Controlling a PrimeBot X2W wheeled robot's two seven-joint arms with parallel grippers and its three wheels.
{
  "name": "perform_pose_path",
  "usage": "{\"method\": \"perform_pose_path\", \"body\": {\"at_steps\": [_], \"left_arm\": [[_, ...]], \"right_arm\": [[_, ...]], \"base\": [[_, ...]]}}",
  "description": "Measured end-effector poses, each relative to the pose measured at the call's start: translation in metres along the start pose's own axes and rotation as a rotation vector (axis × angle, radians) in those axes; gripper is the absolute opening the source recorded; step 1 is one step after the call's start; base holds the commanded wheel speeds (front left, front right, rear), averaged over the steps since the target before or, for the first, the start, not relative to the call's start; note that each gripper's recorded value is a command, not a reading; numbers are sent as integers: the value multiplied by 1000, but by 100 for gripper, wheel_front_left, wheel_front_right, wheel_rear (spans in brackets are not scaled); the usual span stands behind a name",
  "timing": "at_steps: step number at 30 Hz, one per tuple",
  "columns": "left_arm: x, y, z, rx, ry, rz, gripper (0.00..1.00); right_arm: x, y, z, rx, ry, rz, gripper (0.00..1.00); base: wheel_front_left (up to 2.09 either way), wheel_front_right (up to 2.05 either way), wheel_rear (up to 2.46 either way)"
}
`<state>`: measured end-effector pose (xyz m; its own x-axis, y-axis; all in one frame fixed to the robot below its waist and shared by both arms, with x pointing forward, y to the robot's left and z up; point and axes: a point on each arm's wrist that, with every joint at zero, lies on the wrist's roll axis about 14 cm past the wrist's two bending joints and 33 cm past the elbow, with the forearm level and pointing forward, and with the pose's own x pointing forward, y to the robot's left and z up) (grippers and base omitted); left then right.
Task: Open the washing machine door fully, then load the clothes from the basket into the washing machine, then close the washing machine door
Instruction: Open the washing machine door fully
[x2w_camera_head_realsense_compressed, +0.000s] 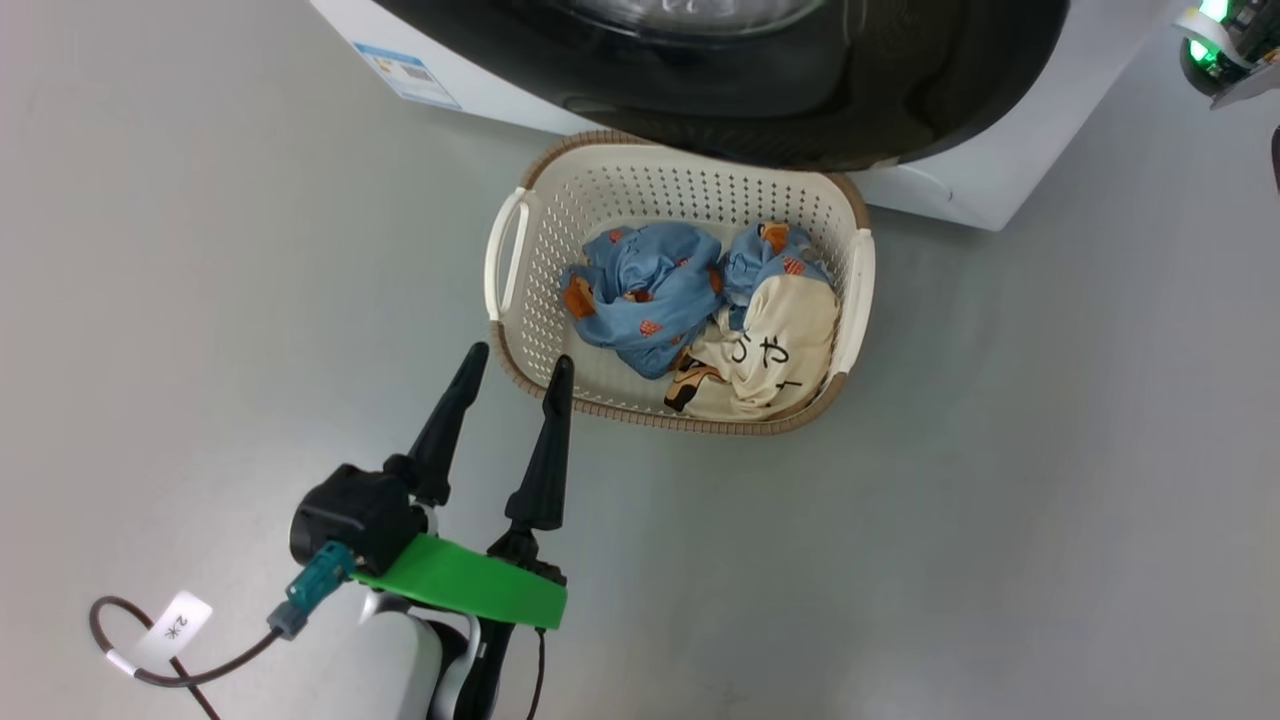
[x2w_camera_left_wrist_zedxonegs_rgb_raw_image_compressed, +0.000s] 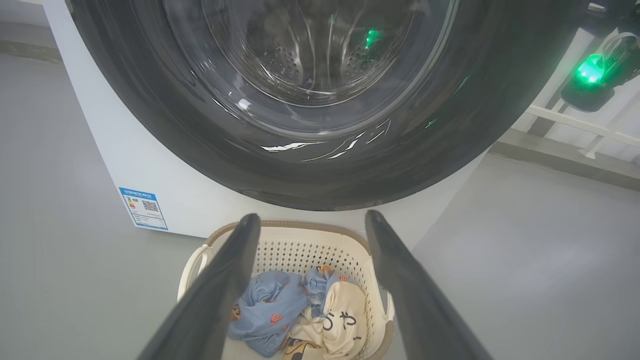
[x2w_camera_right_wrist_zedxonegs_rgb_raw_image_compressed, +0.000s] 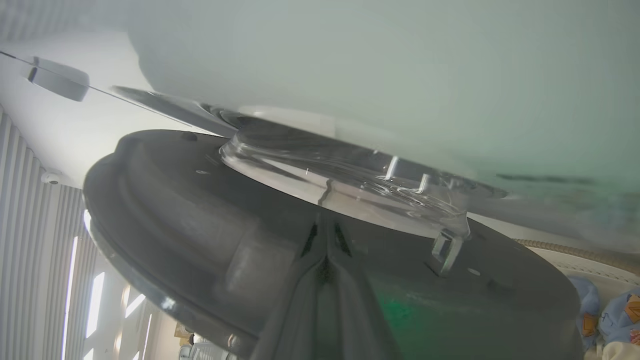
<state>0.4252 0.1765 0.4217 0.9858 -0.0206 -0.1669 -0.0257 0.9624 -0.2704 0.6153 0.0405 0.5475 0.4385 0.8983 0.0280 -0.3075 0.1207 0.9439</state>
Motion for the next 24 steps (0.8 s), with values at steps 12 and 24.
{"method": "perform_pose_path", "body": {"at_steps": [12, 24], "left_arm": [[-8, -11, 20, 15, -55, -31, 100], [-18, -16, 22, 10, -64, -37, 100]], "right_arm": [[-5, 19, -43, -8, 117, -9, 0], [-12, 34, -91, -10, 244, 5, 0]], "base": [[0, 0, 0], [0, 0, 0]]}}
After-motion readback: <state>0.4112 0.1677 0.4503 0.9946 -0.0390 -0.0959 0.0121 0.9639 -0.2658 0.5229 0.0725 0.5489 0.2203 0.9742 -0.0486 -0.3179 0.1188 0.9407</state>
